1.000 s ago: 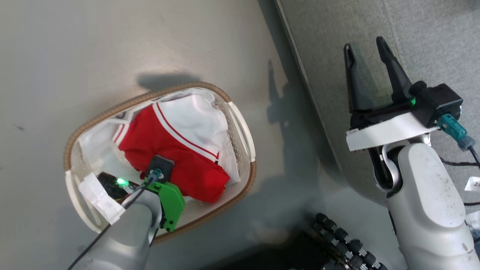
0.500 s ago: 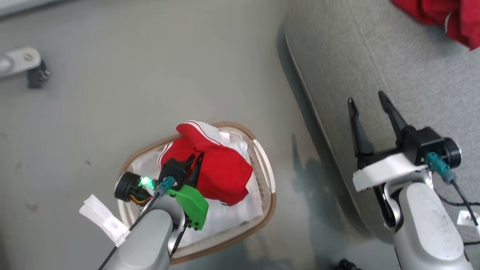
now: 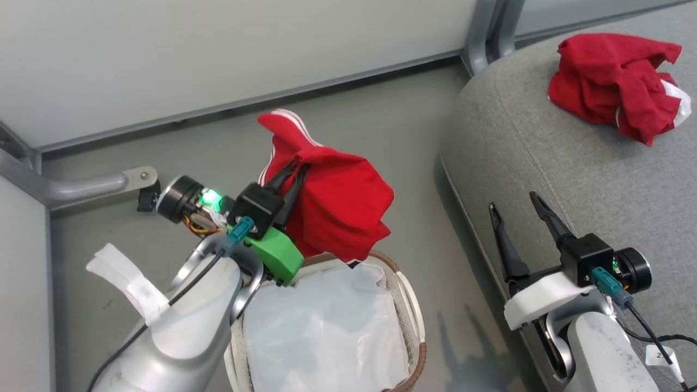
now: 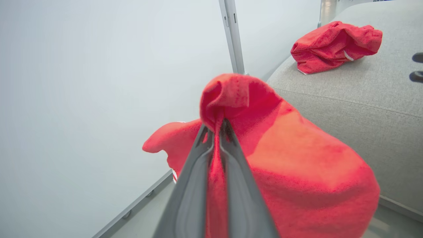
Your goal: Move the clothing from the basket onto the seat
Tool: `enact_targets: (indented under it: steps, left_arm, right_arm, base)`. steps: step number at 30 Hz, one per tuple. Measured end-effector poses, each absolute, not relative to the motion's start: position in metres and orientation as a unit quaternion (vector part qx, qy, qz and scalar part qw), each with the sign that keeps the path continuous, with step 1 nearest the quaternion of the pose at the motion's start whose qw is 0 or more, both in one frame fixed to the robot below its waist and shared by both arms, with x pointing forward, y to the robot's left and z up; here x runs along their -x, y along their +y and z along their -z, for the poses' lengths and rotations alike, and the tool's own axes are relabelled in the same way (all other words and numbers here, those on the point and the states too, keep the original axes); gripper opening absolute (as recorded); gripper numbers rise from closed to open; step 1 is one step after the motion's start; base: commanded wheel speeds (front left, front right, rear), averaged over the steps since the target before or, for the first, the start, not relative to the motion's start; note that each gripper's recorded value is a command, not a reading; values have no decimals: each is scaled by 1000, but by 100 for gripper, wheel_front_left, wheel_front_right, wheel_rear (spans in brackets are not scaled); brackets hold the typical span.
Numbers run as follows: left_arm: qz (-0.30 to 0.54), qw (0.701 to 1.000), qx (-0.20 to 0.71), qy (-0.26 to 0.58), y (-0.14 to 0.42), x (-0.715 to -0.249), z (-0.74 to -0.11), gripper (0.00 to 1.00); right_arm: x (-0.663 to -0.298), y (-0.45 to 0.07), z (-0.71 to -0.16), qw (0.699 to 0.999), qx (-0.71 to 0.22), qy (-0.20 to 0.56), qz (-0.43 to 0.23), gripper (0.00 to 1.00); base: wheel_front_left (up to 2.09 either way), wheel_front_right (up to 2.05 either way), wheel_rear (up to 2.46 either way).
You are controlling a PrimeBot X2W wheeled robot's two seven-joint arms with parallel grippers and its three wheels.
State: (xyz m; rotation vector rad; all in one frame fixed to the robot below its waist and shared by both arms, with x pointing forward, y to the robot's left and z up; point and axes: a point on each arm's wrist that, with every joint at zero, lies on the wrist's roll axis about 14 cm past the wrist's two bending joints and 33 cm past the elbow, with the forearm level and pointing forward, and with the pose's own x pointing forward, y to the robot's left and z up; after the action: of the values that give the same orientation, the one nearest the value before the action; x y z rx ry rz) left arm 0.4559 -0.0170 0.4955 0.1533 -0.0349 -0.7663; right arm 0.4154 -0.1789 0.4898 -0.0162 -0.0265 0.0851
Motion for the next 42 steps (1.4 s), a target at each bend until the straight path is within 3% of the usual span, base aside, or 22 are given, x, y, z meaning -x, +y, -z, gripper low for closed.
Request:
enact_targets:
  steps: [7, 16, 29, 41, 42]
  left_arm:
    - [366, 913, -135, -121, -9, -464, -603, 0]
    - [370, 893, -168, -191, -11, -449, -683, 0]
    - [374, 885, -181, -211, -20, -442, -711, 0]
    - [395, 880, -158, -211, -36, -421, -715, 0]
    - [395, 880, -157, -211, -35, -421, -715, 0]
  right_arm:
    - [-407, -148, -528, 994, 16, -65, -88, 100]
    - [-404, -107, -568, 981, 34, -120, -149, 100]
    - [-378, -1, -582, 940, 14, -137, -311, 100]
    - [-405, 4, -632, 929, 21, -201, -310, 100]
    - [-407, 3, -632, 930, 20, -200, -307, 96]
  base:
    - [0, 0, 0]
    - [0, 0, 0]
    - [0, 0, 0]
    - [0, 0, 0]
    - [0, 0, 0]
